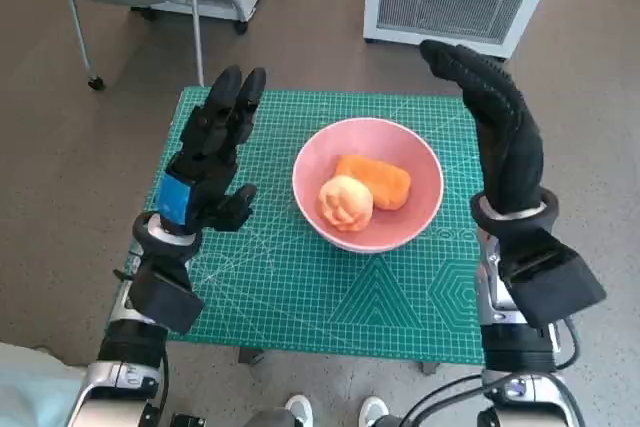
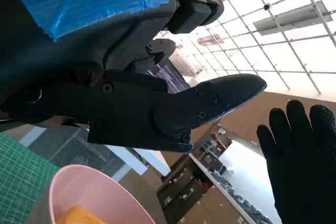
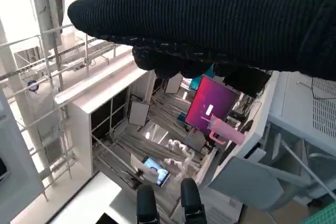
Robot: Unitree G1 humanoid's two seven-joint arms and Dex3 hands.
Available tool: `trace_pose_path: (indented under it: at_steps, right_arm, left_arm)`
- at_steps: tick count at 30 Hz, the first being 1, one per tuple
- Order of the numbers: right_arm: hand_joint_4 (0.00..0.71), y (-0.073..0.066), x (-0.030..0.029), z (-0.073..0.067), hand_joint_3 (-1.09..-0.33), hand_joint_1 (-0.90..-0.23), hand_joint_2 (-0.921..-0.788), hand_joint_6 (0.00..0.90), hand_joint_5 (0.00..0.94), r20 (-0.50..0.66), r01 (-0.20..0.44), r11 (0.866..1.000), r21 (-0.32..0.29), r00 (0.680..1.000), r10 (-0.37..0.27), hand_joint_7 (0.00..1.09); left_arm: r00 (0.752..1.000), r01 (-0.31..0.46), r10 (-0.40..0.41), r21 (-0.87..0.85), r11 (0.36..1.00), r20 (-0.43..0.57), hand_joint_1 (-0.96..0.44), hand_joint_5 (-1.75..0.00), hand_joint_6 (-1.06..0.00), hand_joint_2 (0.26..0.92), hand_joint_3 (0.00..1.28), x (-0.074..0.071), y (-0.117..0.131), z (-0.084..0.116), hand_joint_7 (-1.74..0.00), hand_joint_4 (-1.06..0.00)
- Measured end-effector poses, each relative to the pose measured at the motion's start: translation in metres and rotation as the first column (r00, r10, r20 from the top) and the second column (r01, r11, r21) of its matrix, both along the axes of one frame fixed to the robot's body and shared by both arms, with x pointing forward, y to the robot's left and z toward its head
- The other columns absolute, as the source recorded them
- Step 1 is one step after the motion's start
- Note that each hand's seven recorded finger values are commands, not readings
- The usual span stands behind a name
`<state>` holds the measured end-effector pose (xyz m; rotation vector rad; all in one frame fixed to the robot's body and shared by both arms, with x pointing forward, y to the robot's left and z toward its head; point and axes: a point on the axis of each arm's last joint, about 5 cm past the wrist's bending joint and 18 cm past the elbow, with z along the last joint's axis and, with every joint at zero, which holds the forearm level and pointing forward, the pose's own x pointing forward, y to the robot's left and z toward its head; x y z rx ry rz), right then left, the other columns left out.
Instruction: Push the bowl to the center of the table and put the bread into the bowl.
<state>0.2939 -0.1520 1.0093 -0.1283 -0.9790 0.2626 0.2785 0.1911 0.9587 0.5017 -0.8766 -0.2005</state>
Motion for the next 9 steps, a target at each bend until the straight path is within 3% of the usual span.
trace_pose_path:
  at_steps: [9]
  right_arm:
    - [0.257, 0.0005, 0.0000, -0.0001, -0.837, -0.667, -0.921, -0.001, 0.009, -0.001, -0.001, 1.000, 0.002, 1.000, 0.001, 0.61]
  left_arm:
    - [1.000, -0.005, 0.005, 0.010, 1.000, 0.002, -0.72, -0.01, -0.17, 0.921, 0.57, 0.0000, 0.0004, 0.0002, -0.07, -0.10]
